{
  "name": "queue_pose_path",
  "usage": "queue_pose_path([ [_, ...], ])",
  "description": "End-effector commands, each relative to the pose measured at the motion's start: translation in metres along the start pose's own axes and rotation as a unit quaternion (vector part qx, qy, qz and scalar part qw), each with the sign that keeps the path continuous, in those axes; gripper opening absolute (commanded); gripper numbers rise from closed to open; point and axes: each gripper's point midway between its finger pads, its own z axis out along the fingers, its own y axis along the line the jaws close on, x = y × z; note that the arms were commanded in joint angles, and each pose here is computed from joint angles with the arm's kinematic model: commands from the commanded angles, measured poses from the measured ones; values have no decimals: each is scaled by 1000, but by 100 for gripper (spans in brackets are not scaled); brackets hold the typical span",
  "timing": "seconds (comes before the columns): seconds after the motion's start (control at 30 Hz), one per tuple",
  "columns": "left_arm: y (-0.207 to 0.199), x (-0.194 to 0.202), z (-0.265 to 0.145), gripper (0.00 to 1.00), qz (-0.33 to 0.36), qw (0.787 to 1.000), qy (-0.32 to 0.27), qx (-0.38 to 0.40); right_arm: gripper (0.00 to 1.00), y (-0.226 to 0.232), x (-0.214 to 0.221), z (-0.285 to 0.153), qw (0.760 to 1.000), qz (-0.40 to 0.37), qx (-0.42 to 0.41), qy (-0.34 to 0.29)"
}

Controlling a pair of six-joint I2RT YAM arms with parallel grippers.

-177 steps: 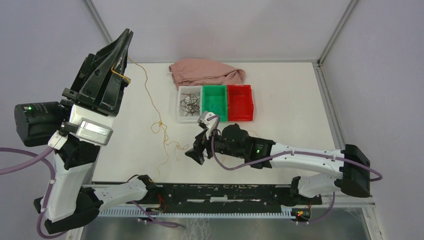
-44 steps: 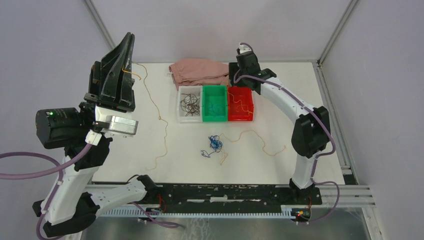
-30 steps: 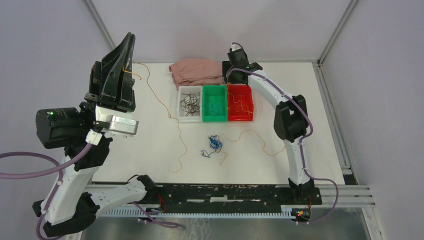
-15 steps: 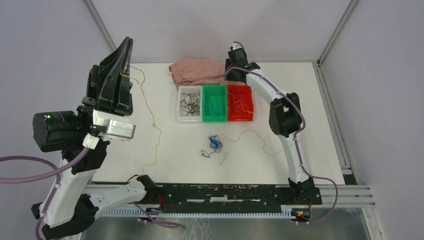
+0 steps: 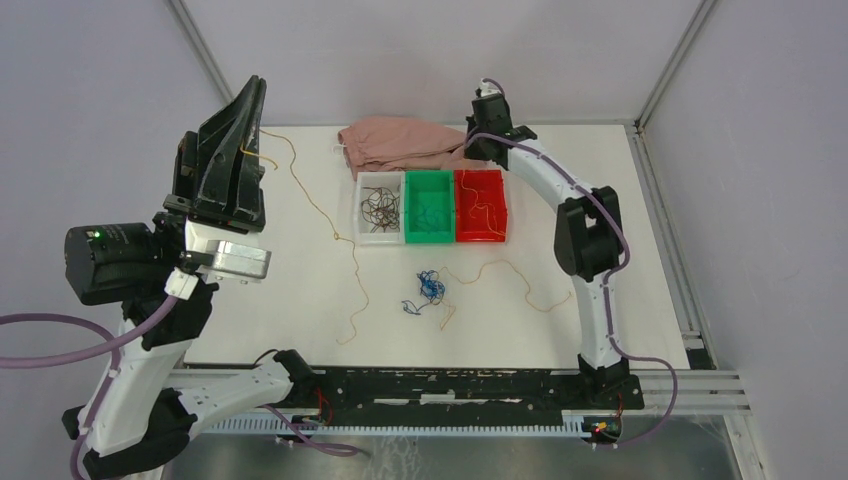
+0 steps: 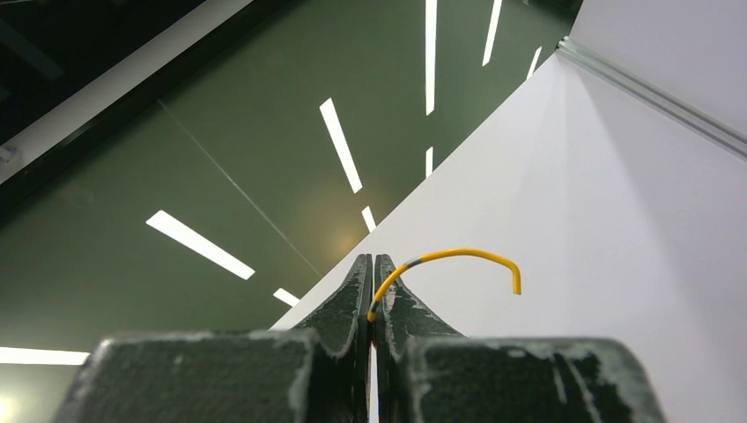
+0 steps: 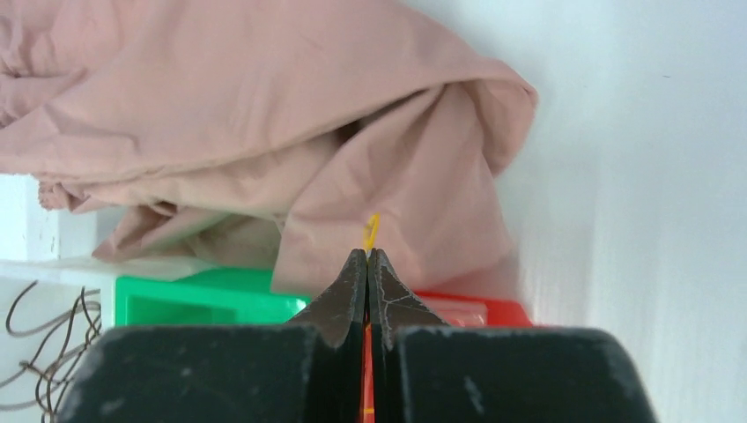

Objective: Untangle the cables
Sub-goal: Place the cable in the bin.

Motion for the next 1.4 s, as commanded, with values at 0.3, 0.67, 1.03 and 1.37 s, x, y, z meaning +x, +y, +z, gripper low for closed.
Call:
queue_pose_path([
  [0.3,17,-9,-4,3,12,1000,-9,-15,0,-14,-9,-79,994,-25,-36,-103],
  [0.67,18,-10,-3,3,11,1000,-11,-16,0,-32,64,-84,998,-33,-20,-40],
  [1.03,16,-9,-3,3,10,1000,-10,-15,0,-16,75,-46,997,-78,1,-1],
  [1.37,9,-5,-3,3,6,1000,-5,-8,5,-19,78,-15,991,-119,56,20],
])
